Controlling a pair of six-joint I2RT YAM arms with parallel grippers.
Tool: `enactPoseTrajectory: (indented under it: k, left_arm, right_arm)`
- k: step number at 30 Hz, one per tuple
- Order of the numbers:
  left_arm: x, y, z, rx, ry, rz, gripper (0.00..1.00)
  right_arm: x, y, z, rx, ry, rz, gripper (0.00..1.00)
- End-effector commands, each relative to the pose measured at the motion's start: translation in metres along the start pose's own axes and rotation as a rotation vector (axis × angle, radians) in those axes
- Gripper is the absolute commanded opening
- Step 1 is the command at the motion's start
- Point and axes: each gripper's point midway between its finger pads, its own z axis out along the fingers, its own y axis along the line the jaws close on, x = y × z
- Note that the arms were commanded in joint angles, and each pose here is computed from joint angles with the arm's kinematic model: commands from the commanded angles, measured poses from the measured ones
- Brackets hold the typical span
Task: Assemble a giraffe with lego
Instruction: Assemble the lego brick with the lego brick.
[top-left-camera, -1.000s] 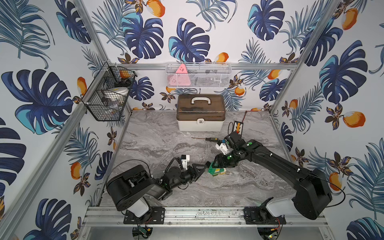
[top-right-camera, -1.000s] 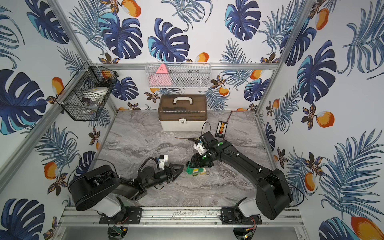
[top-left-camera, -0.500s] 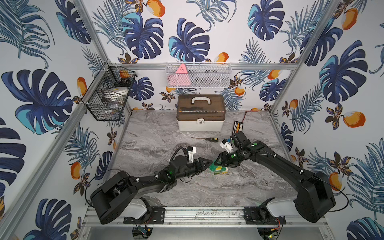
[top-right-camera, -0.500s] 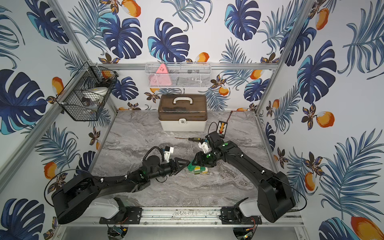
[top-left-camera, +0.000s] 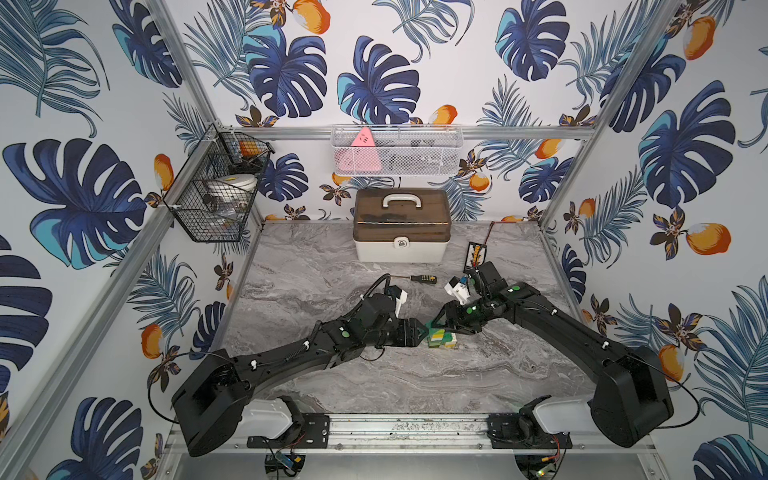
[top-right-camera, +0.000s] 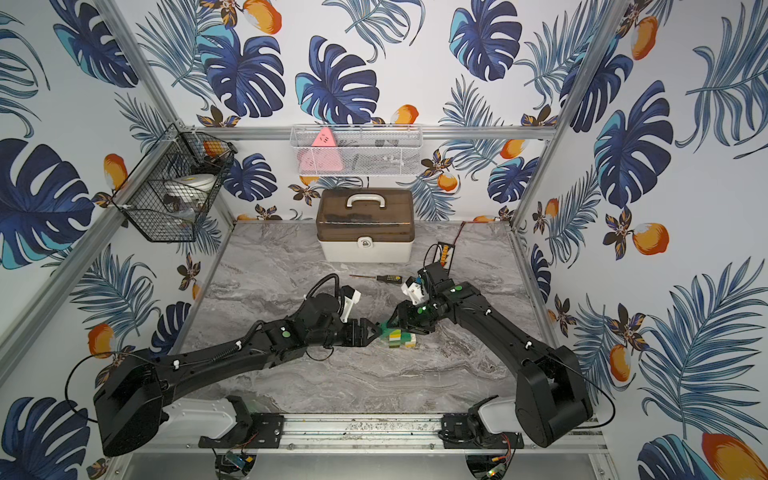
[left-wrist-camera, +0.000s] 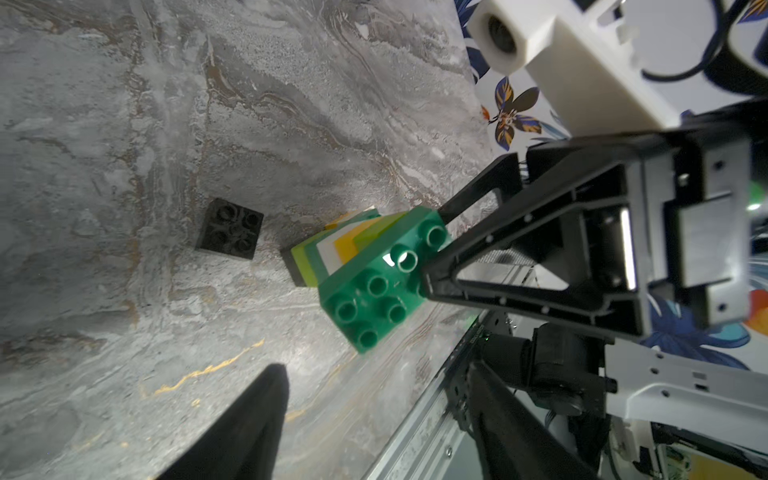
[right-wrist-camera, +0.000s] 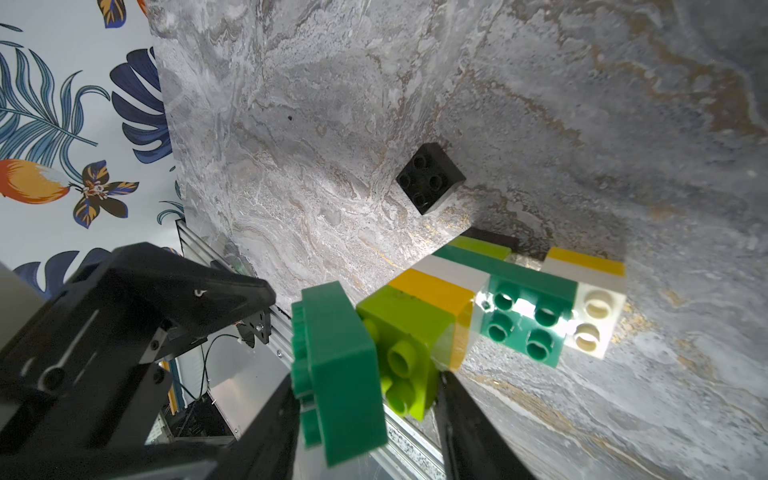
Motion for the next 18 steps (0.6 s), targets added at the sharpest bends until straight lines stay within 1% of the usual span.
enactPoseTrajectory:
  k: [1,5,10,14,18]
  left_arm:
    - [0.008,0.010,0.002,-0.057,0.043,0.069,0.73]
    - [0.012,0.005,0.011,-0.004,0.058,0.027,0.72]
    - [0.005,-0.005,0.025,0.100,0.026,-0.073,0.68]
    - [0.001,-0.012,0.037,0.149,0.025,-0.102,0.64]
    - [-0.006,-0.016,0.042,0.185,0.022,-0.116,0.57]
  right_arm:
    - [0.004,-0.011,-0.002,0.043,0.005,0.025,0.53]
    - [0.004,-0.014,-0.005,0.042,-0.003,0.041,0.53]
    - [0.004,-0.018,-0.008,0.043,-0.015,0.056,0.52]
    - [0.004,-0.020,-0.010,0.044,-0.023,0.064,0.51]
    - [0.003,-0.023,-0.013,0.049,-0.028,0.070,0.51]
